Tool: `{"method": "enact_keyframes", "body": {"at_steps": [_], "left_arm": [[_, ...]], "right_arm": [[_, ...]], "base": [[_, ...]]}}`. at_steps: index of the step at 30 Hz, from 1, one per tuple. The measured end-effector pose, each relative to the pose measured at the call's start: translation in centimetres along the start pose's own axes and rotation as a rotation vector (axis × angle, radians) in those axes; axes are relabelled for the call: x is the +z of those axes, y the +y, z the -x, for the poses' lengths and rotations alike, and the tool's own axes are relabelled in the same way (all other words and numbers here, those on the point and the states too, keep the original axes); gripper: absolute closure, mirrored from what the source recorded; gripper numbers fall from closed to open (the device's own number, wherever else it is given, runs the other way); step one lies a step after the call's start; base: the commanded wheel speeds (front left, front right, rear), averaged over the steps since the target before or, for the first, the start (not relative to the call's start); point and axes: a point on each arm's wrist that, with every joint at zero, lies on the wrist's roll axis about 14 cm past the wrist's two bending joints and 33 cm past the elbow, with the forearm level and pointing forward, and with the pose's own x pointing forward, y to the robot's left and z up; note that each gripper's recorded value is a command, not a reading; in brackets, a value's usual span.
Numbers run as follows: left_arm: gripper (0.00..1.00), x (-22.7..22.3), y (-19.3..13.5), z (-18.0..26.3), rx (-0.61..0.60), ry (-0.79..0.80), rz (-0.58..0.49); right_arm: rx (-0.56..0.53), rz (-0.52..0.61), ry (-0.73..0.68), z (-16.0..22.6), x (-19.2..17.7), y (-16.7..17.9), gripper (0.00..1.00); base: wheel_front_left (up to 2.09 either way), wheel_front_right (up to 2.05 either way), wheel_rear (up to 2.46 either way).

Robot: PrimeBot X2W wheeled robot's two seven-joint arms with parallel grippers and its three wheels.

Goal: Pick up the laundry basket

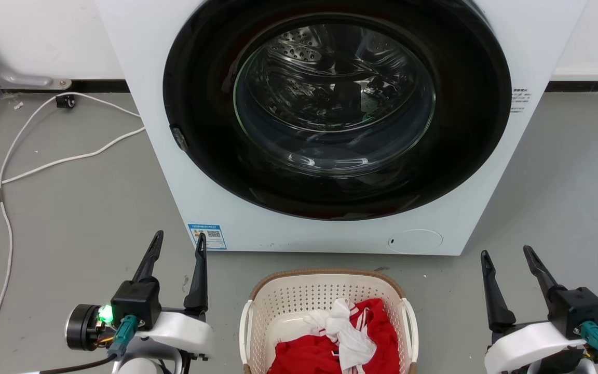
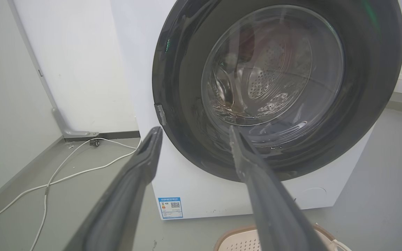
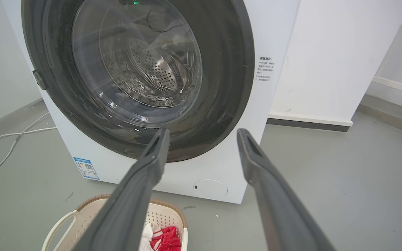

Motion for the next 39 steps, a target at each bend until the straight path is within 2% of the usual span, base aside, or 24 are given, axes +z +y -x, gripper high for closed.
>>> {"method": "enact_keyframes", "body": {"at_steps": [18, 24, 30, 31, 39], "left_arm": [[0.00, -0.6, 0.1, 0.0, 0.010, 0.017, 0.020], [0.00, -2.7, -0.1, -0.7, 0.000, 0.077, 0.028], [0.00, -7.7, -0.4, -1.8, -0.010, 0.224, 0.061], [0.00, -10.5, -0.5, -2.3, -0.015, 0.305, 0.079], [0.00, -18.3, -1.3, -2.9, -0.029, 0.535, 0.146]], "right_arm": [[-0.004, -0.014, 0.012, -0.1, -0.5, -0.1, 0.00], [-0.011, -0.038, 0.057, -1.0, -1.8, -0.4, 0.00], [-0.011, -0.069, 0.171, -2.6, -5.3, -0.4, 0.00], [-0.011, -0.090, 0.242, -3.3, -7.7, -0.3, 0.00], [-0.001, -0.139, 0.468, -4.8, -15.0, 0.3, 0.00]], "base": [[0.00, 0.00, 0.00], [0.00, 0.00, 0.00], [0.00, 0.00, 0.00], [0.00, 0.00, 0.00], [0.00, 0.00, 0.00]]}}
